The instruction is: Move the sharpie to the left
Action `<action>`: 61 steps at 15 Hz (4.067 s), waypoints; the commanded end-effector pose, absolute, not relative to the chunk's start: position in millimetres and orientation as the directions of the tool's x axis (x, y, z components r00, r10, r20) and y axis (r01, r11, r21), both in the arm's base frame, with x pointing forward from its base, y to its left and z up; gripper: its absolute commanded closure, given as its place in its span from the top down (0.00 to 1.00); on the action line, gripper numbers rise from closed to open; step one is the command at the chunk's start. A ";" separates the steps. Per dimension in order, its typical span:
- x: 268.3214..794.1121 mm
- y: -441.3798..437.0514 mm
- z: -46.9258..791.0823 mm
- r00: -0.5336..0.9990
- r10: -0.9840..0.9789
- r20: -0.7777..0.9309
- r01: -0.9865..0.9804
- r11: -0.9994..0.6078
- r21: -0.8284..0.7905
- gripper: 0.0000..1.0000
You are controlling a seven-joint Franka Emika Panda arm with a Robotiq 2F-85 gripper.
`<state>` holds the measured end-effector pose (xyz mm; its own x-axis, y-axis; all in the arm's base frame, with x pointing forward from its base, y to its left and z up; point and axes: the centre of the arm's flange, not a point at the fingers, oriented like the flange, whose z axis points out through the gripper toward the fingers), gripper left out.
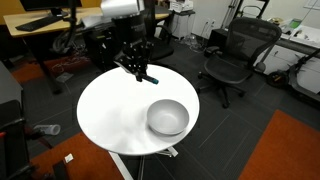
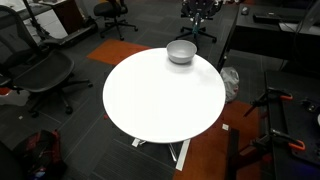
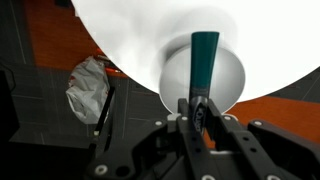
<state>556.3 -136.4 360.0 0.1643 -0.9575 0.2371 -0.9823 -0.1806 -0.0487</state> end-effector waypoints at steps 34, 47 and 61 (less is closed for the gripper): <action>471.2 -68.9 158.2 0.216 -0.966 0.140 -0.975 -0.220 -0.016 0.05; 486.9 -70.9 173.6 0.207 -0.965 0.159 -0.977 -0.211 -0.013 0.88; 481.0 -52.3 310.2 0.296 -0.935 0.196 -0.954 -0.298 0.020 1.00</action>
<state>492.7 -54.8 277.1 0.2712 -0.9405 0.2047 -0.9613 -0.2754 0.0083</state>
